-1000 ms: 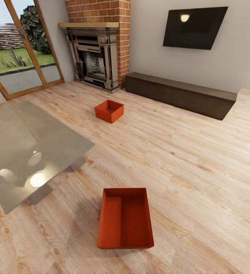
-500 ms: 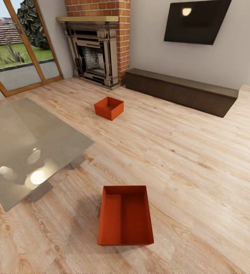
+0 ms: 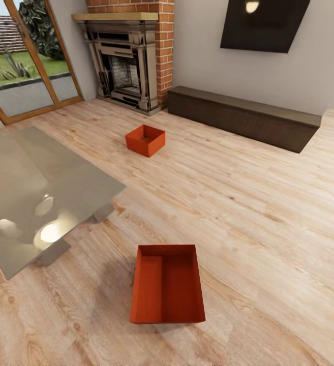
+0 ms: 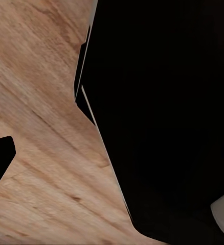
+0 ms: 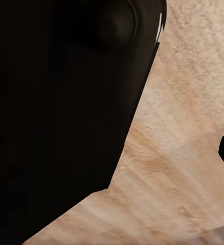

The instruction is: Move the two storage containers from the living room to the garage. In the garage, place one container on the floor and stack the other container on top of it (either order is fine).

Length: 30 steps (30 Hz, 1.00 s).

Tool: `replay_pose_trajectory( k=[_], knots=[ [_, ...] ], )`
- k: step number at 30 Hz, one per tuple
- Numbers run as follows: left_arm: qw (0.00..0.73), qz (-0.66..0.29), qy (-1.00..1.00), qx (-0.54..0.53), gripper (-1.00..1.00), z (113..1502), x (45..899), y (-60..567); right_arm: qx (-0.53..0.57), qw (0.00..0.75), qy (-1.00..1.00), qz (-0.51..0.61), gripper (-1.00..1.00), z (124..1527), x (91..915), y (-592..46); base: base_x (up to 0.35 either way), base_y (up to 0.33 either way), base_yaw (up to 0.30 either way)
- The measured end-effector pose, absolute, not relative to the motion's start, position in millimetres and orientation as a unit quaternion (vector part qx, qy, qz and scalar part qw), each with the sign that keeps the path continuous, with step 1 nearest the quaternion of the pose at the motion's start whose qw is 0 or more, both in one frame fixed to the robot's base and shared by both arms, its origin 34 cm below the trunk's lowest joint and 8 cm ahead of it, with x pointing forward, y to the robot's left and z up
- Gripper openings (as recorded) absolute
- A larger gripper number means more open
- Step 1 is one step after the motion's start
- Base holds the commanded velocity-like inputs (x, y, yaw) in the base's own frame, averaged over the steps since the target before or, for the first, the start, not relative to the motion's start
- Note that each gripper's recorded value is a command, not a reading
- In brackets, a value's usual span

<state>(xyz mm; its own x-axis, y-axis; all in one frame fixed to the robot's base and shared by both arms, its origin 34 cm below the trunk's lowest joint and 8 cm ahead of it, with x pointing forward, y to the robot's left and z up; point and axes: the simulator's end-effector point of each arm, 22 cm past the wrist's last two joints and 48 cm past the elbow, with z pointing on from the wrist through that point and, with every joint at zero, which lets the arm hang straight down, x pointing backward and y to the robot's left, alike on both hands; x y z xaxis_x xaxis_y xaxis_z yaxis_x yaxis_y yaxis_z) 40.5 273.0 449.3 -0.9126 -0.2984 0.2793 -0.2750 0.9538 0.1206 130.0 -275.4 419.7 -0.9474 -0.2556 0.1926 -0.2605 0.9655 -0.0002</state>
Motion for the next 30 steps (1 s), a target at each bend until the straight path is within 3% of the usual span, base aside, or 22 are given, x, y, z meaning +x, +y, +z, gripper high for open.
replay_pose_trajectory(
  k=[30],
  knots=[
    [0.155, -0.040, -0.976, 0.146, 1.00, 450.5, 35.7, 273.0, 0.134, 0.104, -0.986, 0.007, 1.00, 419.8, 124.1, -268.9, 0.000, 0.000, 0.000]
  ],
)
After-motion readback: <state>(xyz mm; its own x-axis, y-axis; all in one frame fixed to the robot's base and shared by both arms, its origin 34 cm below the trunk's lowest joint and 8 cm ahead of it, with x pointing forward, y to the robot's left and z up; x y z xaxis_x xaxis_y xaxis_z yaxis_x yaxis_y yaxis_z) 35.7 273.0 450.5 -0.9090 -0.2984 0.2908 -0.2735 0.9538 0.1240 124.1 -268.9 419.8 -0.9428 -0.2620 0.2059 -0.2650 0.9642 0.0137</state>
